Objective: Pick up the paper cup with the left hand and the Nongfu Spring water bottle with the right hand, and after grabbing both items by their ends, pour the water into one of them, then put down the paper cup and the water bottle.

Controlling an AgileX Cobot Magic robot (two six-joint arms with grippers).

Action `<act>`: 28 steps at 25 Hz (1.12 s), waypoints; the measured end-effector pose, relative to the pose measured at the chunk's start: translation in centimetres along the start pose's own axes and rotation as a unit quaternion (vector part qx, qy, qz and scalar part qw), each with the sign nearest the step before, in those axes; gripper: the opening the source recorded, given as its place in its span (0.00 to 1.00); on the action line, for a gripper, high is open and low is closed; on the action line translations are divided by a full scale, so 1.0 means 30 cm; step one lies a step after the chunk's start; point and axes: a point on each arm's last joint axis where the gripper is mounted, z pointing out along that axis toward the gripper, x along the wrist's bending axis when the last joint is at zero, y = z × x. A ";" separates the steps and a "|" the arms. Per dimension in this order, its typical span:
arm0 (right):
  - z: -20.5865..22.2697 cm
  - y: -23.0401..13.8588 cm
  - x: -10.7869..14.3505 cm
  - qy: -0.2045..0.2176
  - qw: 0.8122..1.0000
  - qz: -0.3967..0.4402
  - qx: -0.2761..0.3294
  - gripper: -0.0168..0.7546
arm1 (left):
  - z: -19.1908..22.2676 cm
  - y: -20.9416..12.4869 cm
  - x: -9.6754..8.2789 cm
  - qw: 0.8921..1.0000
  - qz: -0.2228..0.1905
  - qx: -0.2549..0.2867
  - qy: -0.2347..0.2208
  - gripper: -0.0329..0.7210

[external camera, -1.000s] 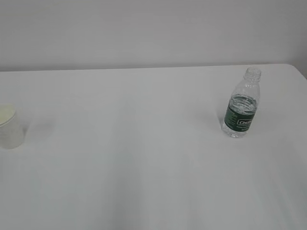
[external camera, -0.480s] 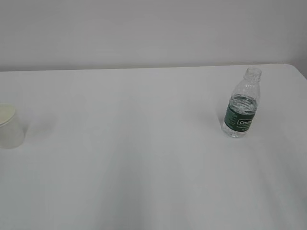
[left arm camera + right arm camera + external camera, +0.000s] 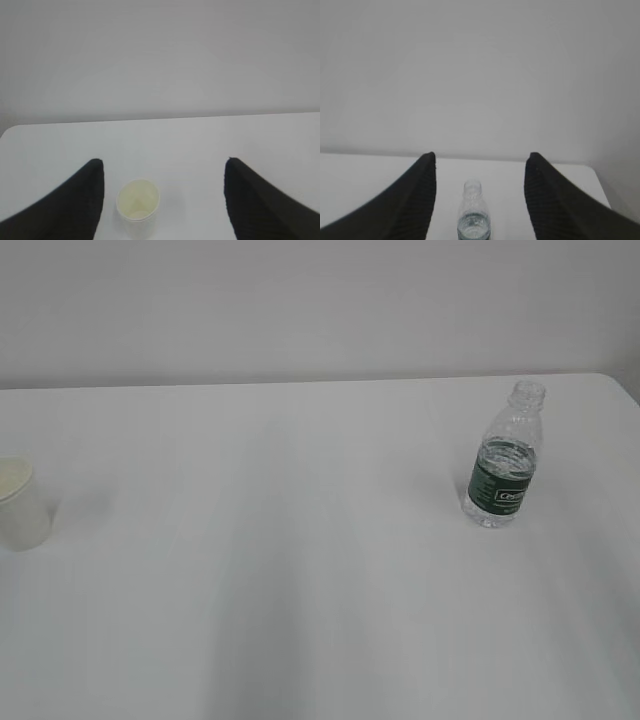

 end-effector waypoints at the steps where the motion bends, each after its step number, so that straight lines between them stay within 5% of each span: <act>1: 0.010 0.005 -0.003 -0.003 1.000 0.001 -0.007 0.58 | 0.016 0.002 0.000 1.000 0.000 0.000 0.000 0.75; 15: 0.211 -0.027 -0.027 -0.018 0.999 0.041 0.030 0.58 | 0.143 0.035 -0.007 0.998 -0.015 -0.064 -0.010 0.75; 20: 0.271 -0.039 -0.039 -0.029 0.998 0.044 0.029 0.58 | 0.196 -0.030 -0.002 0.995 -0.050 -0.088 -0.012 0.74; 28: 0.340 -0.089 -0.050 -0.038 0.997 0.027 0.054 0.58 | 0.246 -0.188 0.009 0.997 -0.050 -0.050 -0.003 0.74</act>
